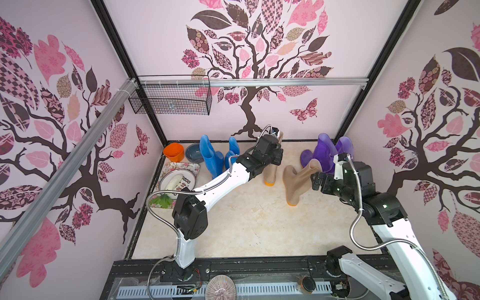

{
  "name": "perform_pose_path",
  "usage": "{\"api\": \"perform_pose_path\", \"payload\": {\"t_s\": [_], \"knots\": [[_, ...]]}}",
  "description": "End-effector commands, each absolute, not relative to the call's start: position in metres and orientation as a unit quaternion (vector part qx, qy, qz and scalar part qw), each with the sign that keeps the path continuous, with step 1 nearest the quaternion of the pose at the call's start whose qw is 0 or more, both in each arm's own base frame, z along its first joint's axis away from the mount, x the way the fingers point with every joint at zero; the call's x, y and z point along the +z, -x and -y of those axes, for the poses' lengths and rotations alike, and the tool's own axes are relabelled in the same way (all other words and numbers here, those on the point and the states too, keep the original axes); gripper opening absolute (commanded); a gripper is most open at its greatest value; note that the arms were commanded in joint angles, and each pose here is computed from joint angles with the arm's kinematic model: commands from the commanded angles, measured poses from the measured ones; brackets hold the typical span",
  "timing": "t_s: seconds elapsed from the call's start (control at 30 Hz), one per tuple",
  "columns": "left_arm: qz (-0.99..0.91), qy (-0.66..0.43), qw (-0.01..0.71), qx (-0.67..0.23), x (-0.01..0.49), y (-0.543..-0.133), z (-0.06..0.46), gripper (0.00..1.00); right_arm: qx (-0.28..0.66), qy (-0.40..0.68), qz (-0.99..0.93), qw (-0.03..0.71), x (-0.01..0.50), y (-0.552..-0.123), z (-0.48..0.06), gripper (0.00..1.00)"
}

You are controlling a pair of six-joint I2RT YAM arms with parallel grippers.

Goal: Match and arrange rain boots in pairs
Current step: Pair a pair of rain boots at the center of the board, then adjust the rain boot at the center of the board.

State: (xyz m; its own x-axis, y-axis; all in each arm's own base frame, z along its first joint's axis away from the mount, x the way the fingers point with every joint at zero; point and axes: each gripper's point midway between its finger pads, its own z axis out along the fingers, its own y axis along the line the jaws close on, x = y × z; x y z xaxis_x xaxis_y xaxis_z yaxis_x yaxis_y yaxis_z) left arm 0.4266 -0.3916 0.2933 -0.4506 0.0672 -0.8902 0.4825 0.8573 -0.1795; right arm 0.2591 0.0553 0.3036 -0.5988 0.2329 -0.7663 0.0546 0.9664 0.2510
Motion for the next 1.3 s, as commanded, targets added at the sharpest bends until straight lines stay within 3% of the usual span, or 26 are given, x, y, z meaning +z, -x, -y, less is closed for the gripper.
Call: {"api": "perform_pose_path", "payload": {"t_s": [0.0, 0.53, 1.27], "knots": [[-0.78, -0.135, 0.554, -0.258, 0.354, -0.413, 0.389, 0.0, 0.107, -0.082, -0.876, 0.463, 0.324, -0.26, -0.054, 1.0], [-0.789, -0.132, 0.544, -0.253, 0.337, -0.363, 0.4, 0.0, 0.094, -0.093, -0.872, 0.472, 0.328, -0.258, -0.047, 1.0], [-0.788, -0.129, 0.542, -0.263, 0.325, -0.336, 0.413, 0.0, 0.085, -0.1, -0.88, 0.456, 0.318, -0.262, -0.046, 1.0]]}}
